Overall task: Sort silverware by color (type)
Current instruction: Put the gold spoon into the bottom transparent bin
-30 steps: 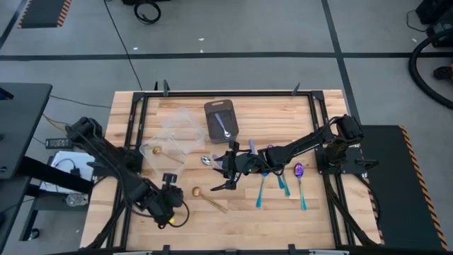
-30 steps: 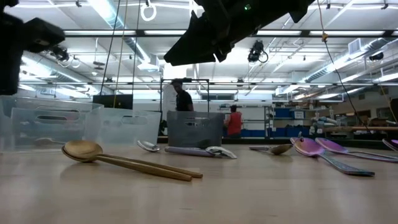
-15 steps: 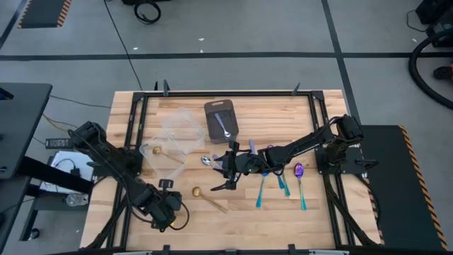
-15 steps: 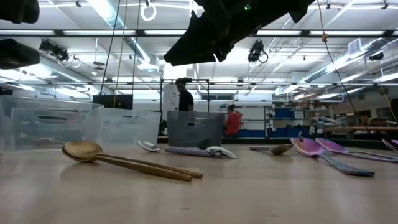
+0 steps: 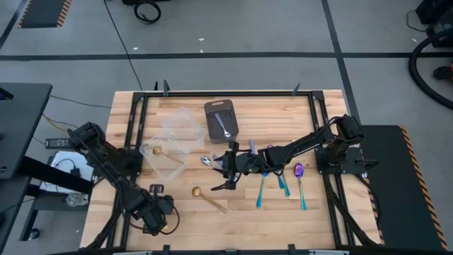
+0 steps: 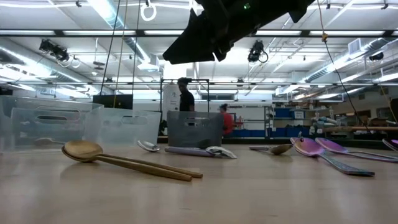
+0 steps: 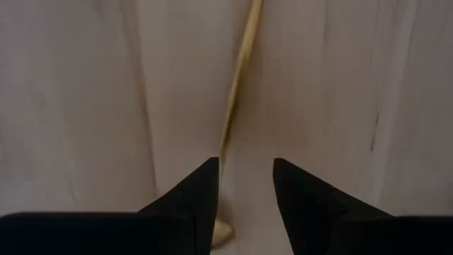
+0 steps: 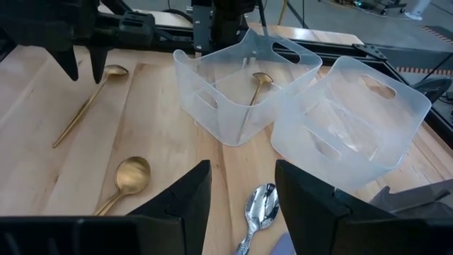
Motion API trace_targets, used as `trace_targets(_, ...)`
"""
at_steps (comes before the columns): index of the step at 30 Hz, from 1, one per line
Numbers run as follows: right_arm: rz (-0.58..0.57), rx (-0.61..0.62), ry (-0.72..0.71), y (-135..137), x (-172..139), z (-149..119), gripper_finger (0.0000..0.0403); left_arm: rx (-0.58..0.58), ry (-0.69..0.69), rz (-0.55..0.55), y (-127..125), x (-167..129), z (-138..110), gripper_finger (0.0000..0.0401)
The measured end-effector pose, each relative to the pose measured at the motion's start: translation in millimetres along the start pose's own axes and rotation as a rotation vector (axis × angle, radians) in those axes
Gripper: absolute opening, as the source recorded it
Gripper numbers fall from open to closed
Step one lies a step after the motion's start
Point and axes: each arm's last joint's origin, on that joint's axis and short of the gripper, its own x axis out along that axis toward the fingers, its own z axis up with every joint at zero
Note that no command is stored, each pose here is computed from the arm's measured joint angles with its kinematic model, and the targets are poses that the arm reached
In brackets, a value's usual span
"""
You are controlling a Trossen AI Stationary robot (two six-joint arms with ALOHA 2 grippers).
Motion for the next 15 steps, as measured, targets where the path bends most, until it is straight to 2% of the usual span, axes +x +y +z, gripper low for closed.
trace_targets(6, 0.0, 0.0, 0.0, 0, 0, 0, 0.0167, -0.045, 0.02, -0.011, 0, 0, -1, 0.0142)
trace_targets(15, 0.001, 0.003, 0.0, 0, 0, 0, 0.0167, -0.048, 0.035, -0.039, 4, 12, -7, 0.0142)
